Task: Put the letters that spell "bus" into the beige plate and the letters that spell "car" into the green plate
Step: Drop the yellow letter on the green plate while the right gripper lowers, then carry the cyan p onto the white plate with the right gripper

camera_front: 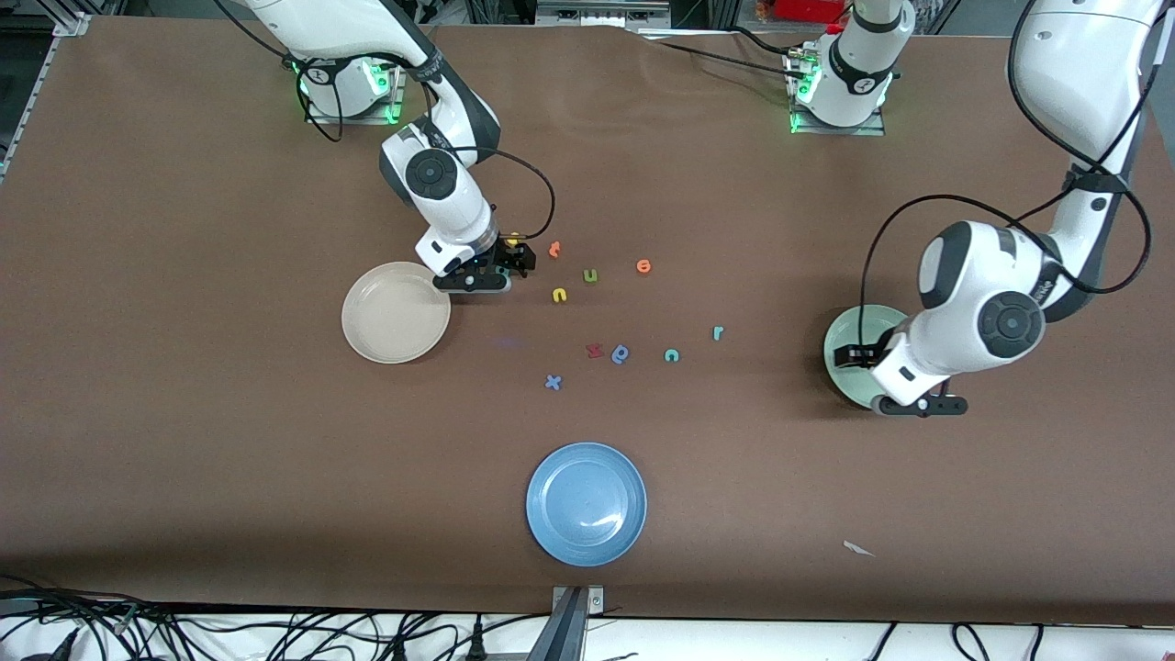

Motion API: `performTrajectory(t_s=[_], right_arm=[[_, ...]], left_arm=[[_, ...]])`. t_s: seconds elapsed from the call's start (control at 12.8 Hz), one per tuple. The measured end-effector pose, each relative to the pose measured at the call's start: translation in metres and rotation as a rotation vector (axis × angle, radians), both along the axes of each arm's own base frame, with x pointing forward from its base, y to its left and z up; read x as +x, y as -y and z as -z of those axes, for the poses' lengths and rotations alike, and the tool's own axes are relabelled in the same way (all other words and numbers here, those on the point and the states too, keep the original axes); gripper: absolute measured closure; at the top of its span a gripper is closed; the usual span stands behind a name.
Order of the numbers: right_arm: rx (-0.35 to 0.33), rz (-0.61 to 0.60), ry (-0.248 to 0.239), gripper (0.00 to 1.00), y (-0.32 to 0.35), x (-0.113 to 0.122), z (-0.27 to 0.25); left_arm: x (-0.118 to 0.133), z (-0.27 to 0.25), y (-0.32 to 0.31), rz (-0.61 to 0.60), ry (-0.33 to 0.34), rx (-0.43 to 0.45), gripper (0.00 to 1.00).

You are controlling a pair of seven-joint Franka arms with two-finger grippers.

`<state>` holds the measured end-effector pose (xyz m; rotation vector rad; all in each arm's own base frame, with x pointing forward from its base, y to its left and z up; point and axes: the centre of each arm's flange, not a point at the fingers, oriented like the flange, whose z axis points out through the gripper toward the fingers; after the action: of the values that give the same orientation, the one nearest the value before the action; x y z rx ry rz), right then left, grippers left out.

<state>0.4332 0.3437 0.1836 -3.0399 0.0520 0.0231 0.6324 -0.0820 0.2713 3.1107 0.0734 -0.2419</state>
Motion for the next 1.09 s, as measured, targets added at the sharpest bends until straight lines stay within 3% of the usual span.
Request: performTrajectory(t_s=[0.39, 0.78, 0.86, 0.94, 1.01, 1.09], right_arm=[[-0.003, -0.011, -0.003, 0.02, -0.004, -0.005, 0.002], [-0.01, -0.022, -0.016, 0.08, -0.007, -0.012, 0.01], [-0.01, -0.025, -0.016, 0.15, -0.008, -0.013, 0.011], [-0.011, -0.027, -0.016, 0.15, -0.008, -0.014, 0.011], [-0.011, -0.028, -0.017, 0.22, -0.008, -0.015, 0.011], [-0.011, -0.028, -0.017, 0.35, -0.008, -0.015, 0.011]], left_arm=[[-0.02, 0.001, 0.103, -0.094, -0.001, -0.015, 0.21], [-0.05, 0.049, 0.165, -0.128, -0.018, -0.026, 0.29], [-0.053, 0.056, 0.169, -0.134, -0.012, -0.034, 0.28], [-0.056, 0.063, 0.171, -0.136, -0.014, -0.038, 0.29], [-0.058, 0.068, 0.172, -0.135, -0.02, -0.038, 0.3], [-0.062, 0.074, 0.175, -0.132, -0.029, -0.036, 0.3]])
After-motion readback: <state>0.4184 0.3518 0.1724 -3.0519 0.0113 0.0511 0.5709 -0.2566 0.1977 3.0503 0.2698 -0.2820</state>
